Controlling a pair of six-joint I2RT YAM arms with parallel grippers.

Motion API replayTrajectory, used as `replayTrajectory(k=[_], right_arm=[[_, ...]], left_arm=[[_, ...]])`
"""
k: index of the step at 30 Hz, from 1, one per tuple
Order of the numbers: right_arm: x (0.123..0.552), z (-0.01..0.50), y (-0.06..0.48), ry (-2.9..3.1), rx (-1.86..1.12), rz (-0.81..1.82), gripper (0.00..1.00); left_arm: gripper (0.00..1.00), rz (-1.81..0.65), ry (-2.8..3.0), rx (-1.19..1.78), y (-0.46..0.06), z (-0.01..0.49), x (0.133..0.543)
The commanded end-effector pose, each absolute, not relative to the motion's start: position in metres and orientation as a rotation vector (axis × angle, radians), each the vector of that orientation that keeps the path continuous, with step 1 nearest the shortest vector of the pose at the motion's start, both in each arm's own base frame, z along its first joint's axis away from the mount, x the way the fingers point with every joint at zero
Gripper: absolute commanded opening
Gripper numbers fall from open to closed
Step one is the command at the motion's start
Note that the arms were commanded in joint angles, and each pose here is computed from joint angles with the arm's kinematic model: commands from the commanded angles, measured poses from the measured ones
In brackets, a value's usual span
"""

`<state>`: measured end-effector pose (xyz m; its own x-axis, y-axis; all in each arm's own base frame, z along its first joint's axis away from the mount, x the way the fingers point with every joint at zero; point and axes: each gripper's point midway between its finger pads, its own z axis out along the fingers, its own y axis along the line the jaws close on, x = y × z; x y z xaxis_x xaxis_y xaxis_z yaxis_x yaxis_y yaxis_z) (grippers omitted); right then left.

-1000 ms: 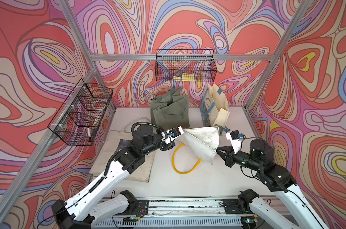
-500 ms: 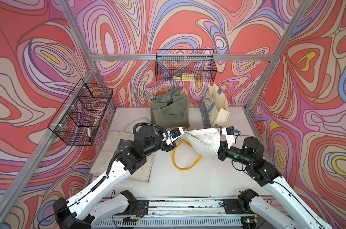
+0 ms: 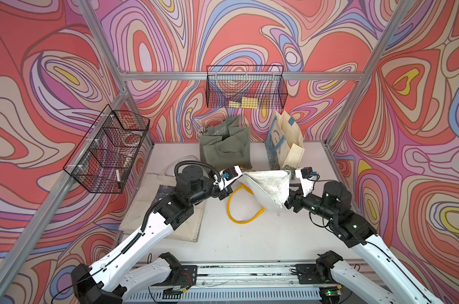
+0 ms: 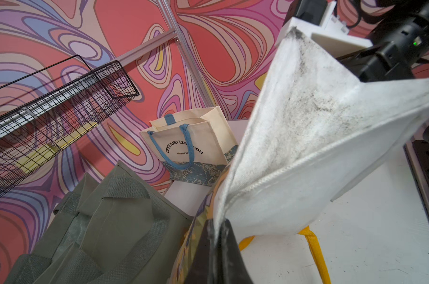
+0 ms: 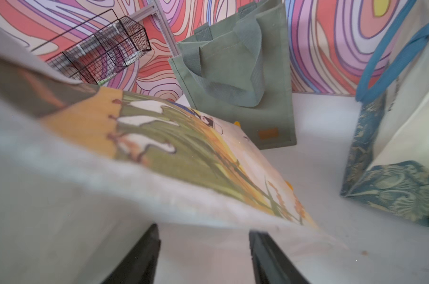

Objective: Put away the canvas bag
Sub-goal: Adjust the canvas bag at the center of the board, then press the canvas bag at the center of the board.

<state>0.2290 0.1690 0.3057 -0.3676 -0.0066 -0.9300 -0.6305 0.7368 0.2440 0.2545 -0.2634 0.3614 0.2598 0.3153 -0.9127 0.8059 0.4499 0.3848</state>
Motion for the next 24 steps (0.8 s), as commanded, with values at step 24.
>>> replayTrajectory(k=[24], right_arm=[[0.149, 0.407, 0.186, 1.474, -0.967, 0.764, 0.98]], left_arm=[[0.00, -0.538, 1.221, 1.266, -0.254, 0.397, 0.241]])
